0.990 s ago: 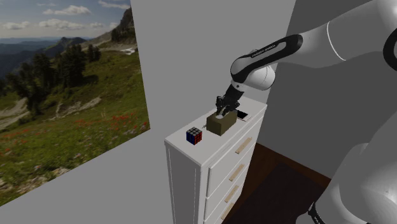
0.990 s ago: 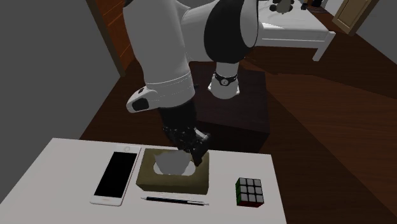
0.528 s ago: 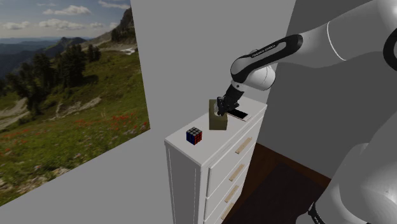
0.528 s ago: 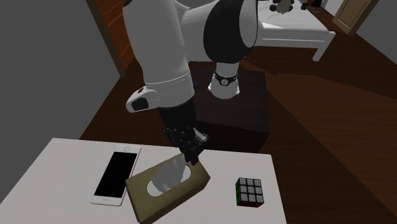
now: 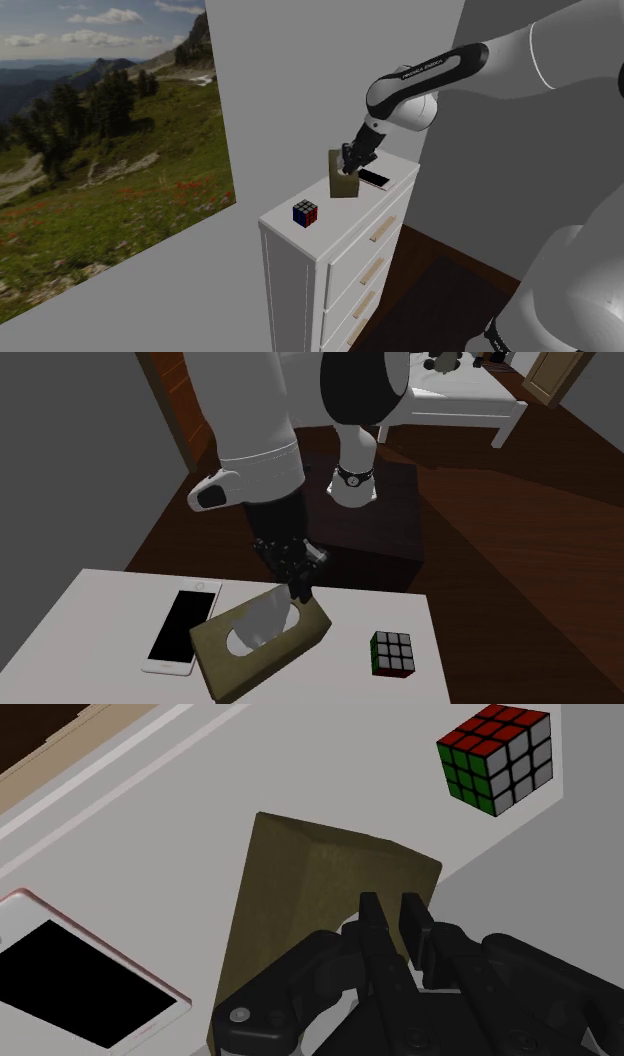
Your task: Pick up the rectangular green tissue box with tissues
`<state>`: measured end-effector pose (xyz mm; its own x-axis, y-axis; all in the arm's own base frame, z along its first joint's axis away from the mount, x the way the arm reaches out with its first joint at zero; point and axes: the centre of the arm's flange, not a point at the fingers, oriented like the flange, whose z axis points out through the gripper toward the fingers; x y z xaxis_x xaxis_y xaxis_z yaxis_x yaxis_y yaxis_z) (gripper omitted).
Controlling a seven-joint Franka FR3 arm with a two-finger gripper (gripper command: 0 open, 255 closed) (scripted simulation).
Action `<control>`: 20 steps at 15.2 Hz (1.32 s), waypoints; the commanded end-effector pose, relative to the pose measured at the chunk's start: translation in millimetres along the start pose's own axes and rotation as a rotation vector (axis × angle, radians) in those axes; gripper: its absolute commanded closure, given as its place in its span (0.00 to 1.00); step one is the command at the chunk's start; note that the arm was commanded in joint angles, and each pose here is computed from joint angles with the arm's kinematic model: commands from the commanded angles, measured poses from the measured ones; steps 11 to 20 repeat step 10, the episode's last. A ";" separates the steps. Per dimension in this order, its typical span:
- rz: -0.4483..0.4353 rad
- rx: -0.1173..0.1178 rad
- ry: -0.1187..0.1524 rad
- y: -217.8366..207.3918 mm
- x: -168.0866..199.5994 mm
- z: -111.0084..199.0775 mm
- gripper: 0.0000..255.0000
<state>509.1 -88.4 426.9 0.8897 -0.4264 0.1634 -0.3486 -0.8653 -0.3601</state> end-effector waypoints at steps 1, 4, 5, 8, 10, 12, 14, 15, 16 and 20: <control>0.000 0.000 0.000 -3.7 1.7 -10.2 1.00; 0.000 0.000 0.000 -9.4 4.3 -24.8 1.00; 0.000 0.000 0.000 -11.3 5.1 -29.6 1.00; 0.000 0.000 0.000 -17.0 7.7 -44.1 1.00; 0.000 0.000 0.000 -17.3 7.9 -44.9 1.00; 0.000 0.000 0.000 -17.3 7.9 -44.9 1.00; 0.000 0.000 0.000 -17.3 7.9 -44.9 1.00; 0.000 0.000 0.000 -17.3 7.9 -44.9 1.00; 0.000 0.000 0.000 -17.3 7.9 -44.9 1.00; 0.000 0.000 0.000 -17.3 7.9 -44.9 1.00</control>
